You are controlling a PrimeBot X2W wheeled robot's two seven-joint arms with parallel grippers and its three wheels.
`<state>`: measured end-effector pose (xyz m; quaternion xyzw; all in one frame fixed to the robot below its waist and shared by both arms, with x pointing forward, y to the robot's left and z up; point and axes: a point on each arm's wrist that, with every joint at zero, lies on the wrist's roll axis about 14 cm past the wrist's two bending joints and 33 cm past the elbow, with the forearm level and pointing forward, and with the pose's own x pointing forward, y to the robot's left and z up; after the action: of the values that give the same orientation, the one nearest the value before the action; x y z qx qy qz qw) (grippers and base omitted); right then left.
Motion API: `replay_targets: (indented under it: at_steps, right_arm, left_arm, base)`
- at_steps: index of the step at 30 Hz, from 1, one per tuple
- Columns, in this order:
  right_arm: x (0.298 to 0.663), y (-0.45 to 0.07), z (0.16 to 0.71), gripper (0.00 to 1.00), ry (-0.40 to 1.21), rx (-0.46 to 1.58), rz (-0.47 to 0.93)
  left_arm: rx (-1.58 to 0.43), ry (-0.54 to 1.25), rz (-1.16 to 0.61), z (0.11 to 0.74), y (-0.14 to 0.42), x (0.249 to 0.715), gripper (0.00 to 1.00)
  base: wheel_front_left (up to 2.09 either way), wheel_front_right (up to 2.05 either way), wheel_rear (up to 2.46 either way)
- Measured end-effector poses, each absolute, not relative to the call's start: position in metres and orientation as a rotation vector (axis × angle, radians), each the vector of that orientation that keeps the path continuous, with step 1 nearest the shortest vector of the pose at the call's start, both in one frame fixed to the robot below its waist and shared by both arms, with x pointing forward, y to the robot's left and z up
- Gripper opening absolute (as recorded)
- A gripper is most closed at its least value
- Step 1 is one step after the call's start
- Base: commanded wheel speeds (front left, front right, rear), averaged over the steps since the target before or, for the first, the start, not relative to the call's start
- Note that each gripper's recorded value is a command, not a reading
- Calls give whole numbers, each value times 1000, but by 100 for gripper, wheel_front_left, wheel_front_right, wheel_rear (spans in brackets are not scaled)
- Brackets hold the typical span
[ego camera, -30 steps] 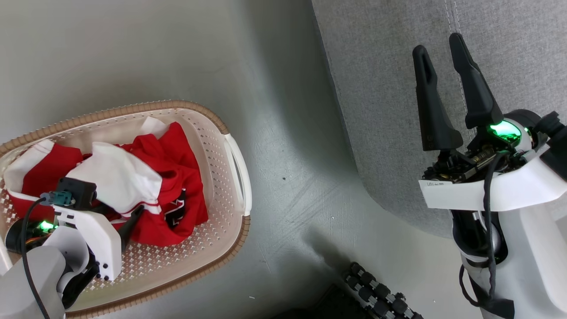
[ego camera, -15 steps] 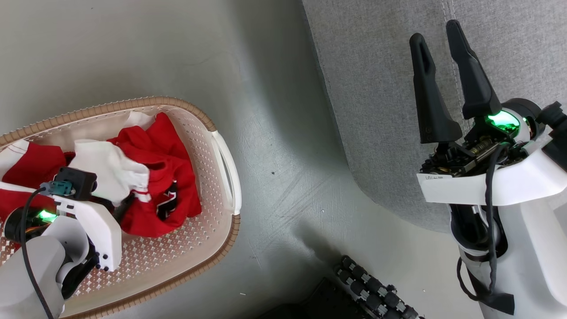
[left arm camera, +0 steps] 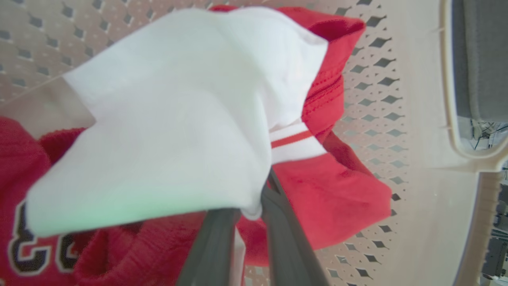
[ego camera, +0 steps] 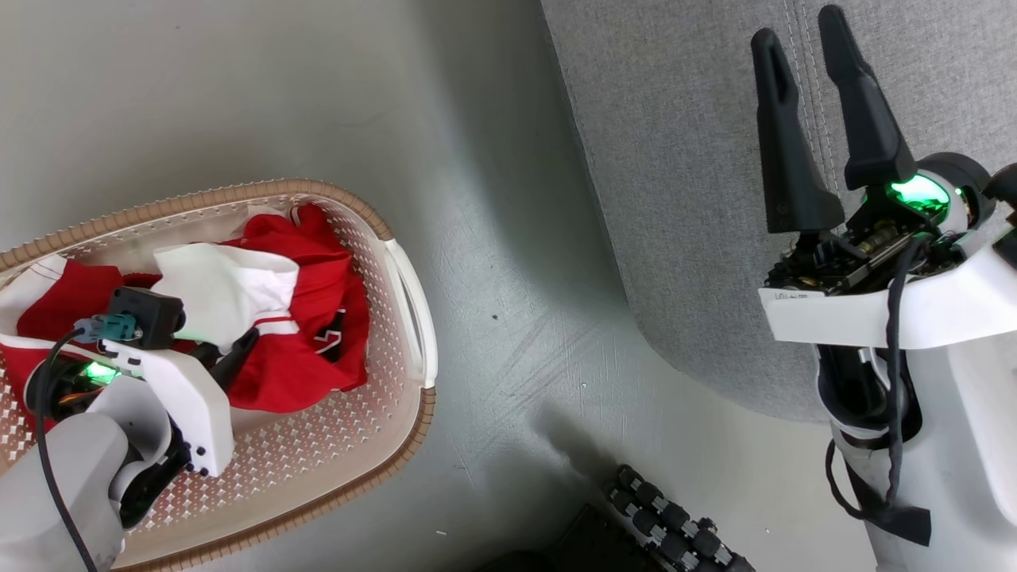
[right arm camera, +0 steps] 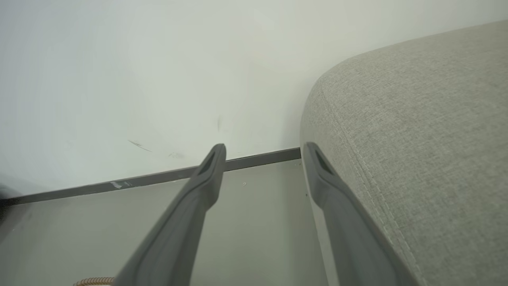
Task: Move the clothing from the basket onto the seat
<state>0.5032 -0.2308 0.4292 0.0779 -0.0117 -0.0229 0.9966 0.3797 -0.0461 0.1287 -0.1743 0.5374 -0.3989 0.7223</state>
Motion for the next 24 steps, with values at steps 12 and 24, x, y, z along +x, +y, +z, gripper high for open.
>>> replay_targets:
  at_steps: [12, 24]
  right_arm:
    - [514, -230, 452, 100, -93, 157, -31]
    - [513, -230, 469, 100, -124, 142, -31]
  left_arm:
    - [-455, 983, -904, 176, -52, 412, 0]
    - [-504, 851, -893, 223, -45, 429, 0]
  base:
    - [0, 0, 0]
    - [0, 0, 0]
